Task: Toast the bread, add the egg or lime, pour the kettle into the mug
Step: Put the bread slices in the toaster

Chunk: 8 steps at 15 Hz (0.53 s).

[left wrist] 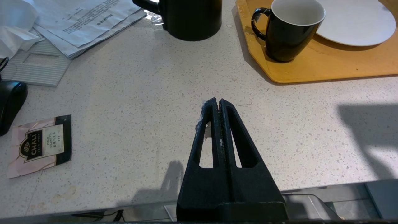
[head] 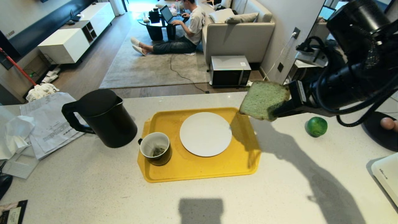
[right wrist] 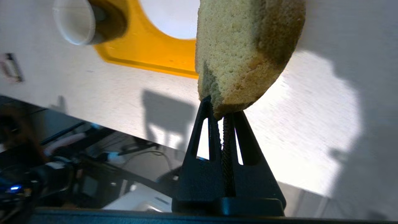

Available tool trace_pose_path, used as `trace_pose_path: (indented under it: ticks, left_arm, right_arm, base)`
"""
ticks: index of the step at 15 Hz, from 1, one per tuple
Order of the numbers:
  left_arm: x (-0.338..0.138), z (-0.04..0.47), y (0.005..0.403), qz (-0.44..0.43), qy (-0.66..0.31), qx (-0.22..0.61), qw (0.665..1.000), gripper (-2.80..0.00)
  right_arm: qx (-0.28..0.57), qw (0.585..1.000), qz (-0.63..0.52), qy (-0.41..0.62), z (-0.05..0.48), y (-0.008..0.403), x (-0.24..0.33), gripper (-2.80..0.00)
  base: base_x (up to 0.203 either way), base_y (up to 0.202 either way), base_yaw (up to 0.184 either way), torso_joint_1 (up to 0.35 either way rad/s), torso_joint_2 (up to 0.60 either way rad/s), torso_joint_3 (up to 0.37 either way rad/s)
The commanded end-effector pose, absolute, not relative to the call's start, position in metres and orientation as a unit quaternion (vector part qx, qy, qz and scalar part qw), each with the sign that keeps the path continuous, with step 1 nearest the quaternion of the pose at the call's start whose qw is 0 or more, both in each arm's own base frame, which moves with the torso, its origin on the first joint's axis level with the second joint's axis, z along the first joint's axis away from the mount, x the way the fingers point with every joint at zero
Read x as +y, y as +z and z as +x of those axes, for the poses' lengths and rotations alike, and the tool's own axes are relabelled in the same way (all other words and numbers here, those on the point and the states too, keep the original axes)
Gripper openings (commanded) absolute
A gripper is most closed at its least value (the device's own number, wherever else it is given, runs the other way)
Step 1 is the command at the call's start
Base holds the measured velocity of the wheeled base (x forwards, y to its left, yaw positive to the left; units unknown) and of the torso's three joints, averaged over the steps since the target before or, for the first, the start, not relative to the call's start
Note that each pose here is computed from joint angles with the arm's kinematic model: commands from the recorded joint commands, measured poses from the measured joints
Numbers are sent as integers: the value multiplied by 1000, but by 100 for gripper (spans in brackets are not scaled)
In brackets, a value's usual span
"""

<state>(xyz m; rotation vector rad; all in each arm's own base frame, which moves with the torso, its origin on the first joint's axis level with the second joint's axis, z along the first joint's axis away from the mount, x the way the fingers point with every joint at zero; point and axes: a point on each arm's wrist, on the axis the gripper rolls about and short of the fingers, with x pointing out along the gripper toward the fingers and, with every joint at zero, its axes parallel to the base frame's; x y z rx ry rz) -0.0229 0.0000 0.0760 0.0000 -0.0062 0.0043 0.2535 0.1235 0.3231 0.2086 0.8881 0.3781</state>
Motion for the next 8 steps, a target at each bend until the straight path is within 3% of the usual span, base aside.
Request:
trace_pose_path:
  ticks: [1, 8]
  left_arm:
    - [0, -23, 76, 0, 2, -3, 1000, -280]
    - [0, -23, 76, 0, 2, -3, 1000, -280]
  right_arm:
    - [411, 897, 70, 146, 225, 338, 103, -280]
    - [427, 898, -73, 79, 197, 321, 43, -280]
  base:
    - [0, 0, 0, 0, 0, 0]
    - [0, 0, 0, 0, 0, 0]
